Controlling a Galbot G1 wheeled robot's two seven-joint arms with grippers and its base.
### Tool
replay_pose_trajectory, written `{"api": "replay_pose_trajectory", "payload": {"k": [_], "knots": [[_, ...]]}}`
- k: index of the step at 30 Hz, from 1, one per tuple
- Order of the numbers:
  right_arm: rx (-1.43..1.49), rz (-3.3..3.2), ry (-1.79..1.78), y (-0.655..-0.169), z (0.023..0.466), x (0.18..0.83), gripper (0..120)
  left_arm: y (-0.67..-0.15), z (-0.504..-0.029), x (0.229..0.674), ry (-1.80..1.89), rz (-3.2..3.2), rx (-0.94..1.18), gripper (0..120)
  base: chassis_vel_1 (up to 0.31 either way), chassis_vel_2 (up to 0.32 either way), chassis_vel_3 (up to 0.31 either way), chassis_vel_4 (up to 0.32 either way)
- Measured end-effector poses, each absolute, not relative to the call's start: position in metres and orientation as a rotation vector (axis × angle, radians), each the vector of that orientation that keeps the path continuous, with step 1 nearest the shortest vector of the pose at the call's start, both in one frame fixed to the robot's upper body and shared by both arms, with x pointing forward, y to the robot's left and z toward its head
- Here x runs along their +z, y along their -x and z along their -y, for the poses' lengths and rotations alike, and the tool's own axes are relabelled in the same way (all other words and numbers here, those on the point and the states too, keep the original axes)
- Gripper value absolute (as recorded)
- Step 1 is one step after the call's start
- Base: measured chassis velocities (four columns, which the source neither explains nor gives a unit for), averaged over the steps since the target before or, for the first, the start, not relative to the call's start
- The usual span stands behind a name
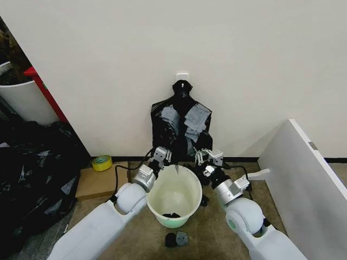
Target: Place the garbage bag over the trash bin.
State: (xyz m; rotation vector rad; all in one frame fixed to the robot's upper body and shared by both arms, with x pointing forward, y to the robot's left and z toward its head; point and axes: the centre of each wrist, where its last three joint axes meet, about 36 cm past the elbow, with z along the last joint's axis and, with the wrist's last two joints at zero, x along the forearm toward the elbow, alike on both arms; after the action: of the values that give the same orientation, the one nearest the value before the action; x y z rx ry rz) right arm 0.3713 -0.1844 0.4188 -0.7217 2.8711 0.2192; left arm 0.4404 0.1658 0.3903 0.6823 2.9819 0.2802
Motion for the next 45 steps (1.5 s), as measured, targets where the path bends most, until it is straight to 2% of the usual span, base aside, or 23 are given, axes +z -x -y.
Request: {"api": "replay_pose_trajectory", "payload": {"k": [5, 11, 20, 36, 45], "knots": [[0.232, -2.884, 0.718, -0.364, 0.189, 0.419, 0, -0.429, -0.168, 0.397, -0.677, -2.987, 0.23, 0, 0.0, 0.0, 0.0, 0.0], [0.223, -2.925, 0.754, -0.329, 0.202, 0.409, 0, -0.37, -0.19, 0.404, -0.714, -3.008, 0.204, 0, 0.0, 0.0, 0.0, 0.0], [0.137, -2.935, 0.824, -0.291, 0.203, 0.383, 0, -0.328, -0.21, 0.404, -0.698, -3.023, 0.239, 0, 0.0, 0.0, 0.0, 0.0], [0.11, -2.935, 0.808, -0.244, 0.23, 0.388, 0, -0.259, -0.213, 0.403, -0.805, -3.003, 0.293, 0, 0.0, 0.0, 0.0, 0.0], [0.08, -2.92, 0.856, -0.22, 0.236, 0.382, 0, -0.204, -0.21, 0.381, -0.888, -3.044, 0.331, 0, 0.0, 0.0, 0.0, 0.0]]}}
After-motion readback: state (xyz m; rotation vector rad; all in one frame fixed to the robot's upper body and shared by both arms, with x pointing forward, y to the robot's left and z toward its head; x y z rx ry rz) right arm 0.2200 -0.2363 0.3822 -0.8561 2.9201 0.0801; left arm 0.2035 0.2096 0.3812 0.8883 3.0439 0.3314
